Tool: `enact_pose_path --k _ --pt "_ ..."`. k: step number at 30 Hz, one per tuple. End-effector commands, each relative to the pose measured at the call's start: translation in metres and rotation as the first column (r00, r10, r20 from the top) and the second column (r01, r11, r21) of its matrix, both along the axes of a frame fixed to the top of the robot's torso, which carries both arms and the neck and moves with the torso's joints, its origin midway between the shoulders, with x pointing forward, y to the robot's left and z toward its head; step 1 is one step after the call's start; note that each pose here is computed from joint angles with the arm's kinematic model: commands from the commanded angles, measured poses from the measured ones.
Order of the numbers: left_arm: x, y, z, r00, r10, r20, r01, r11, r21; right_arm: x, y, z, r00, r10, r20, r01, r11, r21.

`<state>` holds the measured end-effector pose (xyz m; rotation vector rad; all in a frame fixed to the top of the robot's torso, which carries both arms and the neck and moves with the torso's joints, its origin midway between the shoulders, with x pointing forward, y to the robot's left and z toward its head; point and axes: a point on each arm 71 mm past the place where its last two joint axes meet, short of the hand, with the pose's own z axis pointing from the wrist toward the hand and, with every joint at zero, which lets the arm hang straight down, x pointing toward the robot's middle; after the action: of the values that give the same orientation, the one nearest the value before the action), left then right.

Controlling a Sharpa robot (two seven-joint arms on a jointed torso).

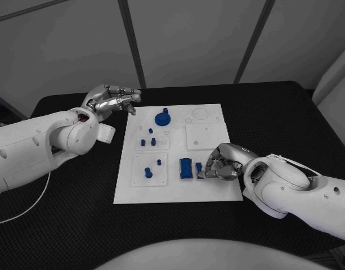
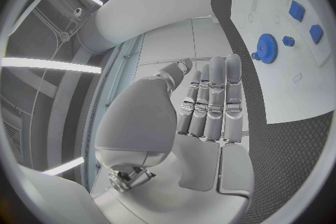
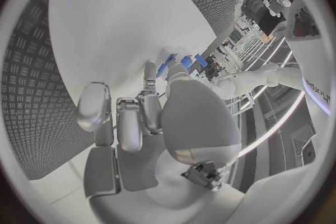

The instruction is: Assemble the parts on the task board

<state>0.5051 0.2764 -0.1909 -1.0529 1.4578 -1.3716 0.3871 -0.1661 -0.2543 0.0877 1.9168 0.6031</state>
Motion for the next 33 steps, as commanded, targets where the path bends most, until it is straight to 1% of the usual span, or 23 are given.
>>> enact_pose_path --k 1,3,7,10,12,14,18,19,20,21,23,24,25,27,28,31,33 --pt "-0.0001 -0.001 0.0008 1.000 -0.009 0.002 0.010 1.000 -0.006 0.000 0.000 0.004 0.999 -0.008 0.037 0.006 0.999 0.038" --pt "-0.0002 -0.001 0.0006 1.000 -0.009 0.002 0.009 1.000 -0.006 0.000 -0.003 0.006 0.999 -0.018 0.037 0.015 0.997 0.070" --pt "-0.0005 0.000 0.0008 1.000 0.000 0.007 0.000 1.000 -0.004 -0.001 -0.016 0.008 0.998 -0.055 0.001 0.054 0.982 0.179" --pt "-0.0002 0.000 0.0014 1.000 0.005 0.018 -0.005 1.000 -0.006 0.001 -0.024 0.009 0.997 -0.075 -0.035 0.082 0.961 0.266" --pt "0.0001 -0.001 0.0019 1.000 0.007 0.027 -0.006 1.000 -0.009 0.007 -0.029 0.010 0.995 -0.086 -0.057 0.100 0.936 0.336" --pt "0.0007 -0.003 0.0020 0.999 0.010 0.034 -0.009 1.000 -0.016 0.018 -0.035 0.013 0.992 -0.097 -0.076 0.120 0.905 0.407" --pt "0.0039 -0.007 -0.0003 0.999 0.039 0.038 -0.037 0.998 -0.050 0.046 -0.047 0.014 0.985 -0.130 -0.117 0.173 0.815 0.553" --pt "0.0047 -0.008 -0.0011 0.998 0.044 0.040 -0.042 0.998 -0.057 0.053 -0.048 0.014 0.983 -0.137 -0.122 0.183 0.796 0.577" --pt "0.0065 -0.009 -0.0023 0.998 0.053 0.043 -0.050 0.997 -0.066 0.063 -0.051 0.013 0.981 -0.148 -0.126 0.194 0.769 0.609" --pt "0.0076 -0.010 -0.0030 0.997 0.057 0.045 -0.054 0.996 -0.071 0.068 -0.052 0.013 0.980 -0.154 -0.126 0.199 0.756 0.623" --pt "0.0120 -0.012 -0.0054 0.996 0.075 0.050 -0.071 0.994 -0.087 0.084 -0.056 0.011 0.977 -0.177 -0.122 0.213 0.719 0.661" --pt "0.0145 -0.012 -0.0068 0.995 0.088 0.050 -0.083 0.992 -0.097 0.091 -0.058 0.009 0.975 -0.188 -0.119 0.218 0.704 0.676" --pt "0.0161 -0.012 -0.0076 0.994 0.097 0.049 -0.092 0.990 -0.104 0.096 -0.059 0.008 0.974 -0.195 -0.116 0.221 0.695 0.684" --pt "0.0222 -0.013 -0.0112 0.990 0.135 0.042 -0.128 0.983 -0.135 0.111 -0.062 0.004 0.969 -0.223 -0.107 0.232 0.665 0.710" --pt "0.0246 -0.014 -0.0128 0.988 0.148 0.037 -0.142 0.979 -0.147 0.117 -0.064 0.002 0.966 -0.235 -0.105 0.237 0.653 0.719" --pt "0.0299 -0.017 -0.0193 0.984 0.179 0.022 -0.173 0.969 -0.176 0.131 -0.066 -0.004 0.958 -0.266 -0.107 0.255 0.621 0.742" --pt "0.0322 -0.020 -0.0229 0.981 0.192 0.013 -0.186 0.965 -0.187 0.137 -0.065 -0.006 0.955 -0.277 -0.107 0.261 0.609 0.749"
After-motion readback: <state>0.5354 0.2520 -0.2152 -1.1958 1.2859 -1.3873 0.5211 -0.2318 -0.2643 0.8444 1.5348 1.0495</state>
